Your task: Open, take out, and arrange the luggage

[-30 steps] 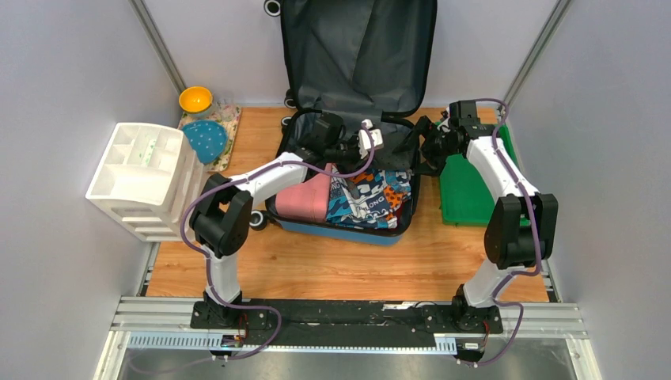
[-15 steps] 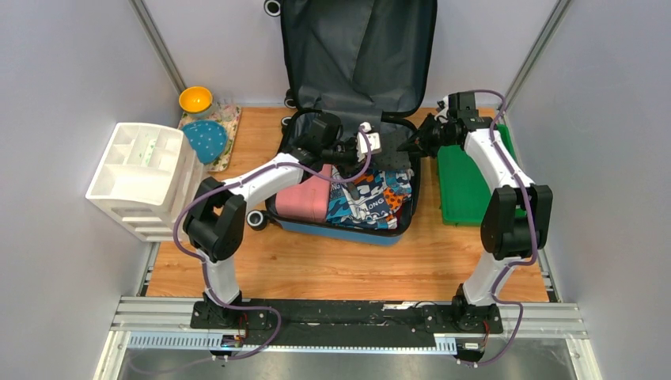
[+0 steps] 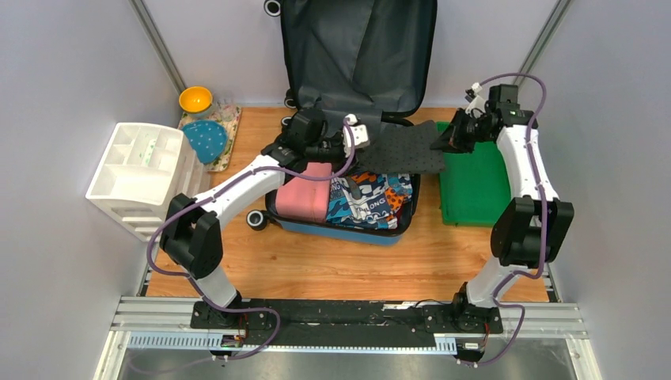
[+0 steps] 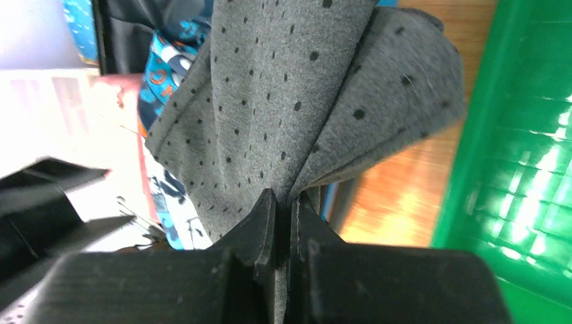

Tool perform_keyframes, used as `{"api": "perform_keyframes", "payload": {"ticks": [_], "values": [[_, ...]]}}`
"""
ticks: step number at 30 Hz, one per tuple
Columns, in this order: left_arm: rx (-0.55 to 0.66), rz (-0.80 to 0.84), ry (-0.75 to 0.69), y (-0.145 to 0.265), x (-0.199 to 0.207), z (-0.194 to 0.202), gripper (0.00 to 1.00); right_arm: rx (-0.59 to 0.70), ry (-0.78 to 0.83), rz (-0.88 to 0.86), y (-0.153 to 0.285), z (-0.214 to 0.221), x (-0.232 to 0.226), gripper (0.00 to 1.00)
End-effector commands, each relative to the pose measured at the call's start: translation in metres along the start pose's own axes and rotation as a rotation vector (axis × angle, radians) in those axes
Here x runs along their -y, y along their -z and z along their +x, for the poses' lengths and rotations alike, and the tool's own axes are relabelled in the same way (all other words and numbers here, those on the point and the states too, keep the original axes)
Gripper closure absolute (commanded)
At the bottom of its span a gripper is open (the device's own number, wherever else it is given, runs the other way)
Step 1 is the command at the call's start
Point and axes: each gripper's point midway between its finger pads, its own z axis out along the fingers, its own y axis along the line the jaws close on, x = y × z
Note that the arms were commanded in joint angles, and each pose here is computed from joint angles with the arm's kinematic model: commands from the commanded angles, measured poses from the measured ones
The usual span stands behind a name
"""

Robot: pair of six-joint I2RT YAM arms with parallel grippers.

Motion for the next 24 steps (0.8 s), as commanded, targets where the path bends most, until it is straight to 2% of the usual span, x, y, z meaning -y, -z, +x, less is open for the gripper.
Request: {"api": "perform_keyframes", "payload": {"ticks": [1,5,7,13,20,24], "values": [[-0.074,-0.031,0.182,0.023,-0.001,0.028,0.41,0.02,0.204,0.071,0.046,0.003,0.021,1.0],[-0.105,-0.054,0.259,0.03,-0.006,0.045,0.41,-0.037,0.215,0.151,0.058,0.003,0.081,1.0],[-0.113,-0.051,0.273,0.03,-0.004,0.05,0.41,-0.022,0.25,0.189,0.069,-0.009,0.104,1.0],[-0.112,-0.044,0.285,0.028,-0.002,0.053,0.41,-0.016,0.312,0.313,0.085,-0.035,0.167,1.0],[-0.138,-0.045,0.282,0.029,0.0,0.06,0.41,-0.062,0.434,0.539,0.091,-0.049,0.261,1.0],[-0.15,-0.052,0.277,0.029,-0.001,0.063,0.41,-0.055,0.383,0.594,0.083,-0.045,0.278,1.0]]}}
